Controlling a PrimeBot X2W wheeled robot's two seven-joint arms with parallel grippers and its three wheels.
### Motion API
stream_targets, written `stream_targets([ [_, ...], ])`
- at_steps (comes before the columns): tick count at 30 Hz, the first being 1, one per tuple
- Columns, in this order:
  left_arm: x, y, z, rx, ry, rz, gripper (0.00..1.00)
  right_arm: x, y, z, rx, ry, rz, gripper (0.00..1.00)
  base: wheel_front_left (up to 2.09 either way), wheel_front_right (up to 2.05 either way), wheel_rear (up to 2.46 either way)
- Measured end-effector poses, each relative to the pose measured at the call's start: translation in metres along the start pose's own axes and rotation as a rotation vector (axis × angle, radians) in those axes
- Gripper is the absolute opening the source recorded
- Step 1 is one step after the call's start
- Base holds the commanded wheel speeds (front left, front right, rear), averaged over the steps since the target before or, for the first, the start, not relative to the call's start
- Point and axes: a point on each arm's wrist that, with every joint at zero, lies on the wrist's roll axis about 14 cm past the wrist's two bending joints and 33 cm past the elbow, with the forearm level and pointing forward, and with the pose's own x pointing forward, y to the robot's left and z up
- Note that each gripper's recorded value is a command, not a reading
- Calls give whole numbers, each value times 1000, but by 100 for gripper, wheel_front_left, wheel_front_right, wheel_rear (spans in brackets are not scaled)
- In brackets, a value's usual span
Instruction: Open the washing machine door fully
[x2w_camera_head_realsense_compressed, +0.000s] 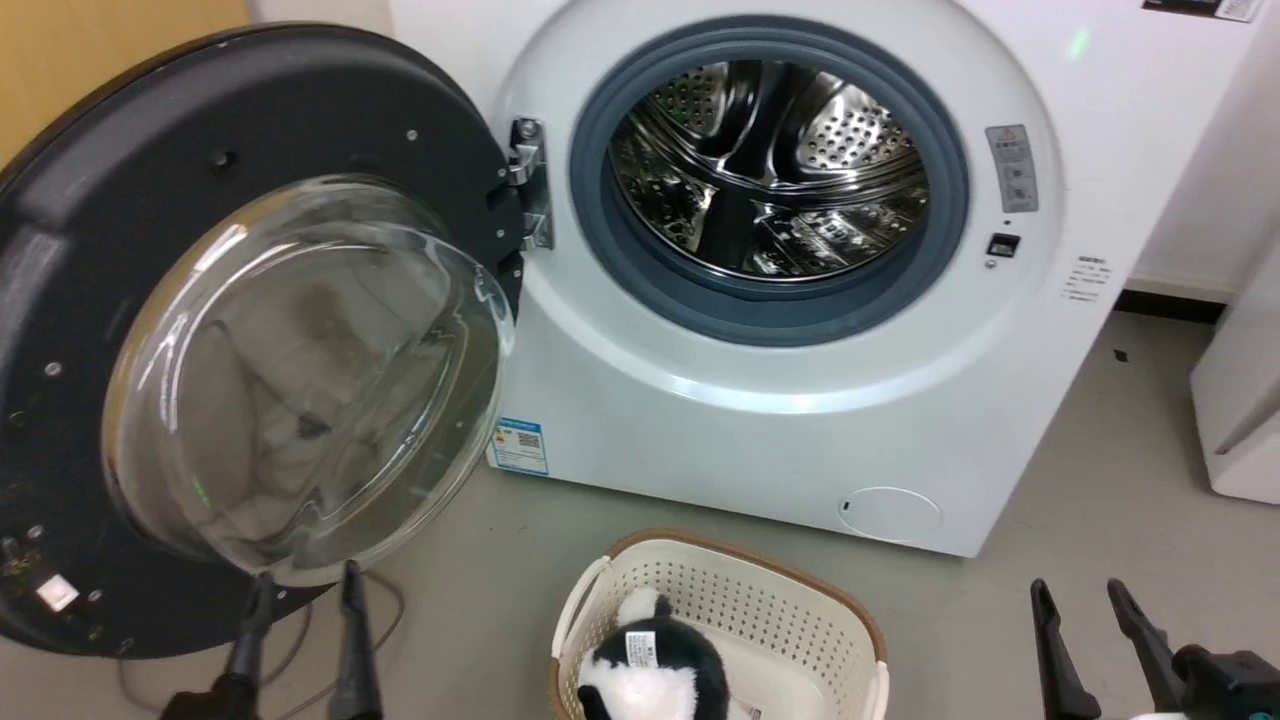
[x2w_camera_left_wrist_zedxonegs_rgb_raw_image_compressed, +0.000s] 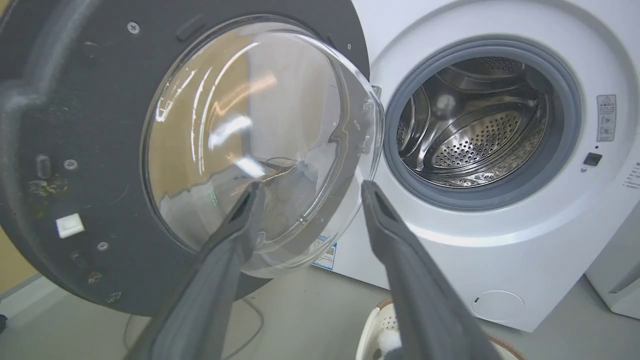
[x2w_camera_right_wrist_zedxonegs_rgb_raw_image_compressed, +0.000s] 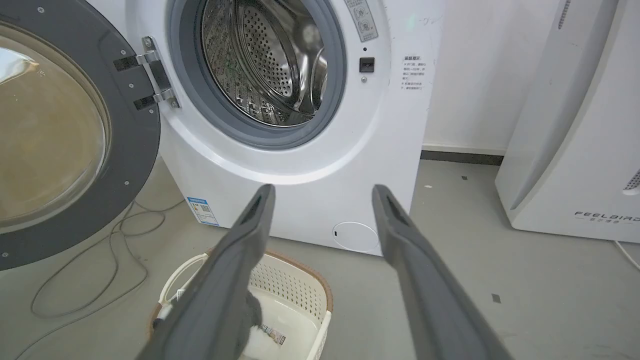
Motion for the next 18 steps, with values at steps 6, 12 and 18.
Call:
stream_targets([
  [6, 4, -33, -11, 11, 12, -121, 100, -5, -7, 19, -23, -55, -24, 100, 0, 0, 0],
  [12, 15, -57, -30, 41, 53, -232, 100, -15, -14, 28, -39, -74, -52, 100, 0, 0, 0],
  [18, 25, -68, -45, 64, 89, -279, 100, -27, -17, 22, -45, -47, -68, 100, 0, 0, 0],
])
